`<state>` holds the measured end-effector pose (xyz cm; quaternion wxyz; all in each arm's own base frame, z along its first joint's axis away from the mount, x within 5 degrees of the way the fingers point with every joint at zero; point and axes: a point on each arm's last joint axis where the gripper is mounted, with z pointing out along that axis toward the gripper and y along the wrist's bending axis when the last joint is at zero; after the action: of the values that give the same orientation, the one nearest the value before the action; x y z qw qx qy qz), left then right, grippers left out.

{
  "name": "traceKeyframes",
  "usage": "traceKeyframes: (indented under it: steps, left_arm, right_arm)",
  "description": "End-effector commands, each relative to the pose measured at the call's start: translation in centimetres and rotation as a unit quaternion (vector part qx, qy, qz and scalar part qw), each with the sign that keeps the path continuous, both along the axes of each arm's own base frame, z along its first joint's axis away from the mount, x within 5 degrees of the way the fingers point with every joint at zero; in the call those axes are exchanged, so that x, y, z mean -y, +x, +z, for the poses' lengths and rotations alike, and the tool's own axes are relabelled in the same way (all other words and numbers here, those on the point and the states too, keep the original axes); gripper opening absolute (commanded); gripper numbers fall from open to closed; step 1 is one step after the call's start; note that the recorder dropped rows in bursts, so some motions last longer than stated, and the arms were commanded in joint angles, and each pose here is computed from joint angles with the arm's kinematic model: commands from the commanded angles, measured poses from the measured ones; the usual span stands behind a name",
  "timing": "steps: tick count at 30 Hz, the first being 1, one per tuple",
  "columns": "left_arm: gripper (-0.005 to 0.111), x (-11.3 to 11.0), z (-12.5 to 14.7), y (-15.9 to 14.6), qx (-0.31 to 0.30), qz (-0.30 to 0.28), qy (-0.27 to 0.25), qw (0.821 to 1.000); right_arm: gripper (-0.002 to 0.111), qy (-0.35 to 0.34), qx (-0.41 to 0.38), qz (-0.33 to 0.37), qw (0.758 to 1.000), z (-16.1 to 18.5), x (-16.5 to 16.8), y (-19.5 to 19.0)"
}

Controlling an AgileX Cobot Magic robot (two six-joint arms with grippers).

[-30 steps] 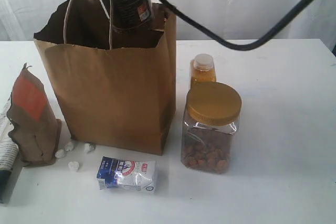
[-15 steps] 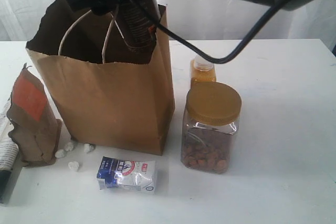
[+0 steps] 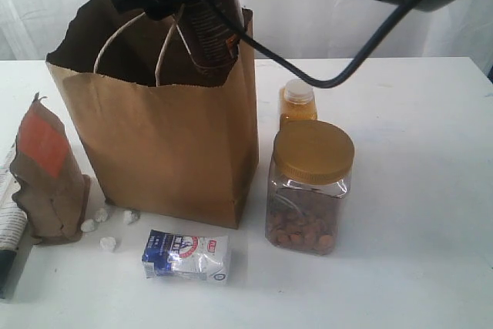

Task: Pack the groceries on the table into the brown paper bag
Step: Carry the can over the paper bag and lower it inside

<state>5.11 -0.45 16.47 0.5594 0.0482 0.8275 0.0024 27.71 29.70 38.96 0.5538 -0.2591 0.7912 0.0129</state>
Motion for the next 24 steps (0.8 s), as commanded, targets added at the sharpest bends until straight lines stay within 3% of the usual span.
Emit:
traceKeyframes:
  steps: [1,19,24]
  left_arm:
    - [0.000,0.0,0.1,0.0,0.004,0.002,-0.006,1.000]
    - [0.000,0.0,0.1,0.0,0.004,0.002,-0.006,1.000]
    - [0.000,0.0,0.1,0.0,0.004,0.002,-0.006,1.000]
  right_arm:
    - [0.063,0.000,0.024,-0.002,1.000,1.0,0.5,0.2]
    - [0.063,-0.022,0.006,-0.017,1.000,-0.6,0.1,0.8]
    - [0.072,-0.023,0.005,-0.020,1.000,-0.6,0.2,0.9]
